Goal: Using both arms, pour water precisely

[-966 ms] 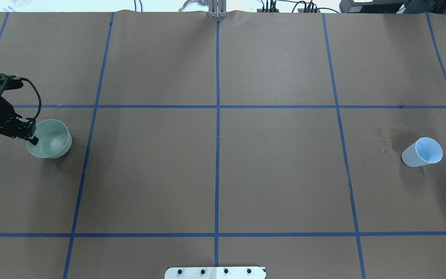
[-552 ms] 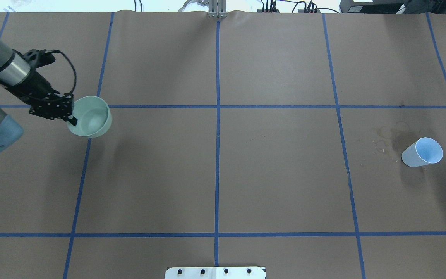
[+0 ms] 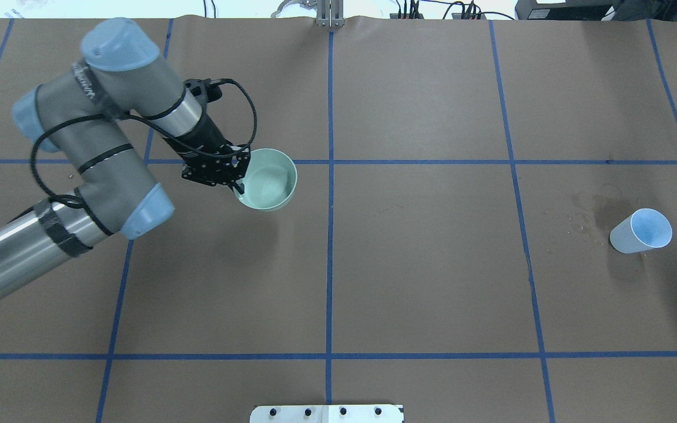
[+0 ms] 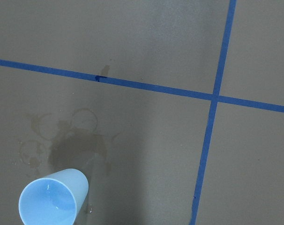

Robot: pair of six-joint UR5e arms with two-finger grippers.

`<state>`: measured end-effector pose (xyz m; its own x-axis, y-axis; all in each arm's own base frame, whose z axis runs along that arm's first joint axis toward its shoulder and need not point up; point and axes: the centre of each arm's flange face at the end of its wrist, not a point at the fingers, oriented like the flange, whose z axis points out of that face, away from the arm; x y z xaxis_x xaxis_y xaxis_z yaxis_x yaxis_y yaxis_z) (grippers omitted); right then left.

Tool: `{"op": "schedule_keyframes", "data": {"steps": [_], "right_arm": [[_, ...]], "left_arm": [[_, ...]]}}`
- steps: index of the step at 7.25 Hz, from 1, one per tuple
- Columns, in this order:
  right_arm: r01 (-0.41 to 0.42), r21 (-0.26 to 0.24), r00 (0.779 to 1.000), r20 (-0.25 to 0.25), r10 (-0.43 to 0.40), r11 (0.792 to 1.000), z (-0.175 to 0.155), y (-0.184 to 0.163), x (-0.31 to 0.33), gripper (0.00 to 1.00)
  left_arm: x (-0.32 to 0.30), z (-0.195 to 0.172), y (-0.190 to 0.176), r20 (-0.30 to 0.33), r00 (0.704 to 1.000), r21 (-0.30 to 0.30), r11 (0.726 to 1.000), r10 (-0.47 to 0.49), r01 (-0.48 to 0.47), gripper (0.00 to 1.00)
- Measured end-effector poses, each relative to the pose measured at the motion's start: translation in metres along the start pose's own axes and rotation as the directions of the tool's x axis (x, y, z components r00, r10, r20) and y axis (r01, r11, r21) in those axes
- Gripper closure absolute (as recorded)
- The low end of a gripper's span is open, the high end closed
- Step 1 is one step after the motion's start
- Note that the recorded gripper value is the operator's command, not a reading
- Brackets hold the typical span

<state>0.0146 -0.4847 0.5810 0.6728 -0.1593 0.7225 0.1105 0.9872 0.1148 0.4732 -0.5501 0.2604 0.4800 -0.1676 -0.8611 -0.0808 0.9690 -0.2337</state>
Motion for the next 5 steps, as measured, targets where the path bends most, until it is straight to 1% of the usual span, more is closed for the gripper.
{"op": "schedule_keyframes", "data": {"steps": [1, 2, 3, 5], "right_arm": [[-0.001, -0.001, 1.000, 0.000, 0.001, 1.000, 0.000, 0.000, 0.000, 0.01], [-0.001, -0.001, 1.000, 0.000, 0.001, 1.000, 0.000, 0.000, 0.000, 0.01], [-0.002, -0.002, 1.000, 0.000, 0.002, 1.000, 0.001, 0.000, 0.001, 0.01], [-0.003, -0.004, 1.000, 0.000, 0.003, 1.000, 0.002, 0.000, 0.001, 0.01]], "left_arm": [[0.031, 0.014, -0.012, 0.015, 1.000, 0.008, 1.000, -0.009, 0.009, 1.00], [0.051, 0.029, -0.016, 0.033, 0.999, 0.024, 1.000, -0.009, 0.008, 1.00], [0.063, 0.041, -0.012, 0.047, 0.999, 0.038, 0.999, 0.001, -0.002, 1.00], [0.077, 0.060, -0.005, 0.057, 0.998, 0.040, 0.999, 0.018, -0.020, 1.00]]}}
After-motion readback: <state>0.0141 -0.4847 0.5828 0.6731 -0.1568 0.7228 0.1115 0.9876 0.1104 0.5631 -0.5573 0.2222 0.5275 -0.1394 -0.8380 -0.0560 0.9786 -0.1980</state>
